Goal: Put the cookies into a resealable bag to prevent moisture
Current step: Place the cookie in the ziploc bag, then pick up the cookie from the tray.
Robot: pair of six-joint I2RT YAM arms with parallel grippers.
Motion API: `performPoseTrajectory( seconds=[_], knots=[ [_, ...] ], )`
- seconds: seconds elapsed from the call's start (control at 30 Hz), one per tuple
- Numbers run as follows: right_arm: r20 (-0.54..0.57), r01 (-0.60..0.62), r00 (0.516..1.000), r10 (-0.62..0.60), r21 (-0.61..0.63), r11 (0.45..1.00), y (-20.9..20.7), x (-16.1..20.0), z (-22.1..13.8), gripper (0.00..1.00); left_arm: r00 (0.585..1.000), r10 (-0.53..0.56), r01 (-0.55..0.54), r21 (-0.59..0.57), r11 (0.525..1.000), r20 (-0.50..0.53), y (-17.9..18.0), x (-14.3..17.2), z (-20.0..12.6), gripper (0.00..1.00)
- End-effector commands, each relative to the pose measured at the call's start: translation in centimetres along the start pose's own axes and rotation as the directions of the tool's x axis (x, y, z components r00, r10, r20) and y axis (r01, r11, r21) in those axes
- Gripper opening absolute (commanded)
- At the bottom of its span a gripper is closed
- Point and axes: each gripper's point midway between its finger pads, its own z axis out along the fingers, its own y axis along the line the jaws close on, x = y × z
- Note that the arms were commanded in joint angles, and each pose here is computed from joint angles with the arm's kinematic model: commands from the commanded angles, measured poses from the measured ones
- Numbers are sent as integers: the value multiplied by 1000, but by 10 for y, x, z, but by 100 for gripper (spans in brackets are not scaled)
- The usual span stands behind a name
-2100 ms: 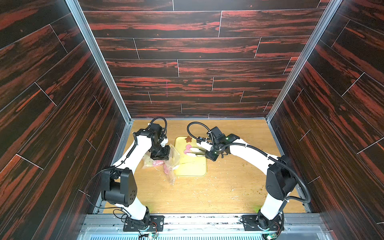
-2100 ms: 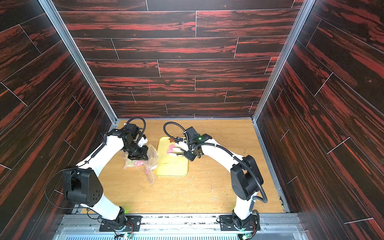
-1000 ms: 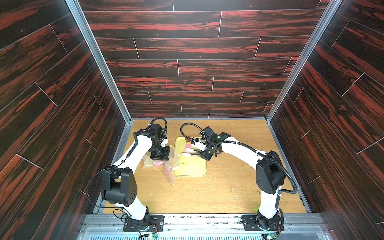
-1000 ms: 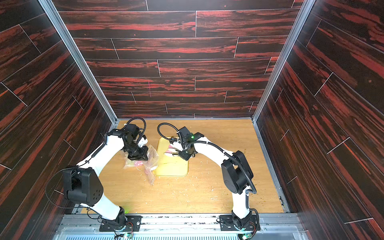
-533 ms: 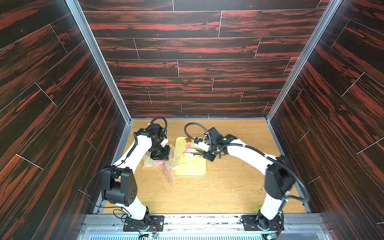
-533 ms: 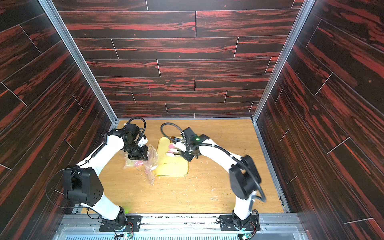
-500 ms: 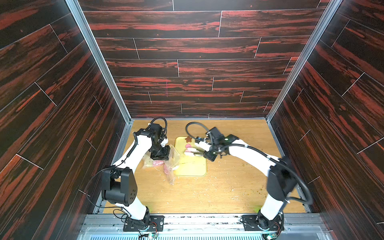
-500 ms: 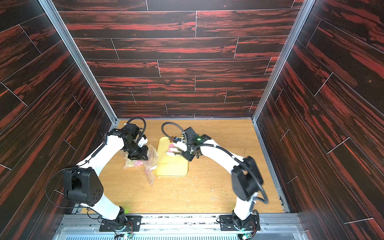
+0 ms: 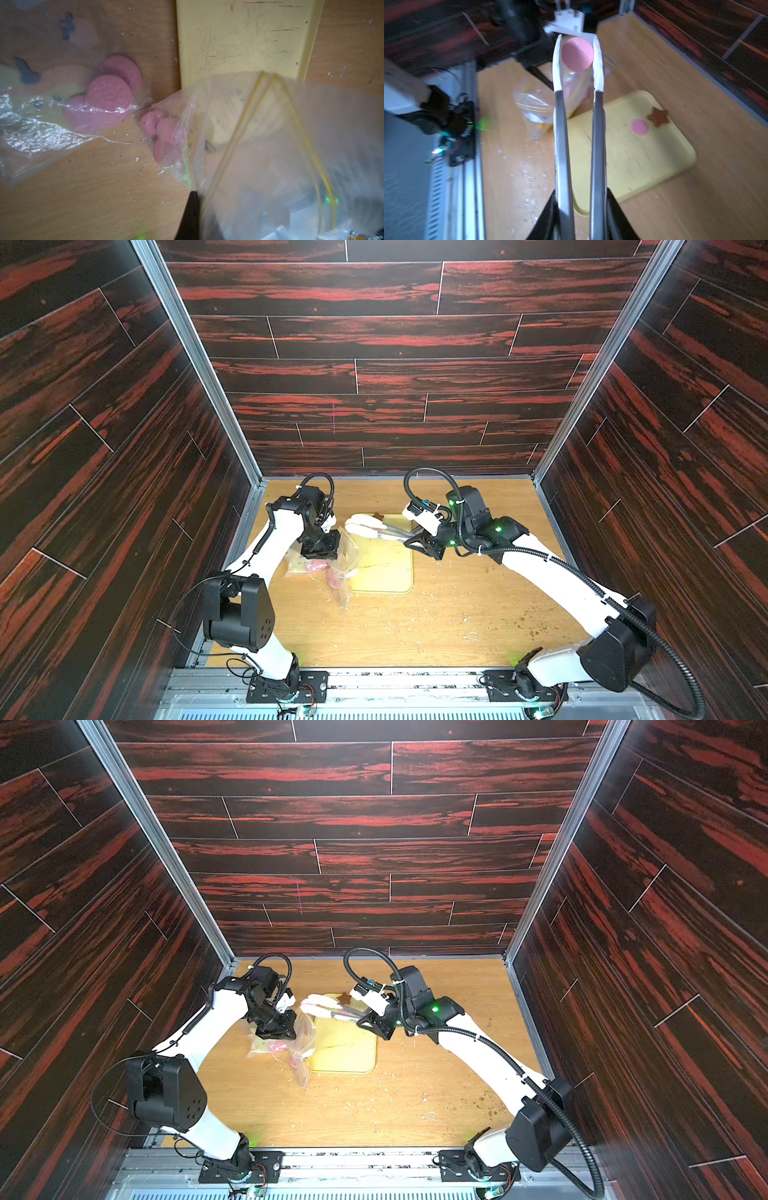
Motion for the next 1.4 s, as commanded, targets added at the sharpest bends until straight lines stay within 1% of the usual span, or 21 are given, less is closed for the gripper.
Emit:
performPoseTrajectory(
  seconds=[0.0,0.13,0.2,0.4,0.5,0.53,0.6,0.7,0.73,0.8,0.87,0.97,1.17,1.37],
  knots=[
    [55,15,998,-7,-147,989,28,-7,1,33,1000,3,-3,1,1000,-1,-1,-1,-6,0],
    [-4,-12,1000,12,-185,983,30,5,12,36,1000,3,-3,11,1000,-2,-3,-1,-6,0],
    [-20,-20,1000,16,-185,982,28,8,16,37,1000,2,-2,13,1000,-2,-3,-1,-6,0],
    [-7,-5,1000,4,-163,987,27,5,10,40,1000,2,-2,17,1000,-1,-4,-1,-6,0],
    [5,-3,1000,4,-122,993,21,4,3,40,1000,3,-3,16,1000,-1,-4,-1,-6,0],
    [12,-13,1000,14,-90,996,14,4,-1,39,1000,3,-3,16,1000,-2,-4,-1,-6,0],
    [2,-55,998,55,16,998,-10,12,-9,38,1000,4,-4,15,1000,-1,-3,-1,-7,0],
    [-84,-97,990,117,210,973,-56,39,-11,38,1000,4,-4,11,1000,1,-3,-1,-8,0],
    [-119,-103,984,136,248,963,-67,49,-9,38,1000,5,-5,12,1000,3,-3,-2,-8,0],
    [-185,-93,971,150,282,955,-81,64,-1,38,1000,5,-5,12,1000,5,-4,-2,-9,0],
    [-240,-90,958,160,277,957,-88,76,14,38,1000,6,-6,13,1000,6,-4,-2,-9,0],
    [-327,-70,929,173,304,950,-101,97,33,38,1000,5,-5,9,1000,4,-4,-2,-10,0],
    [-378,-57,905,195,347,936,-122,111,54,41,1000,3,-3,4,1000,4,-3,-3,-10,0],
    [-410,-31,896,171,327,945,-126,114,74,41,1000,2,-2,6,1000,-8,-2,-2,-7,0]
  ],
)
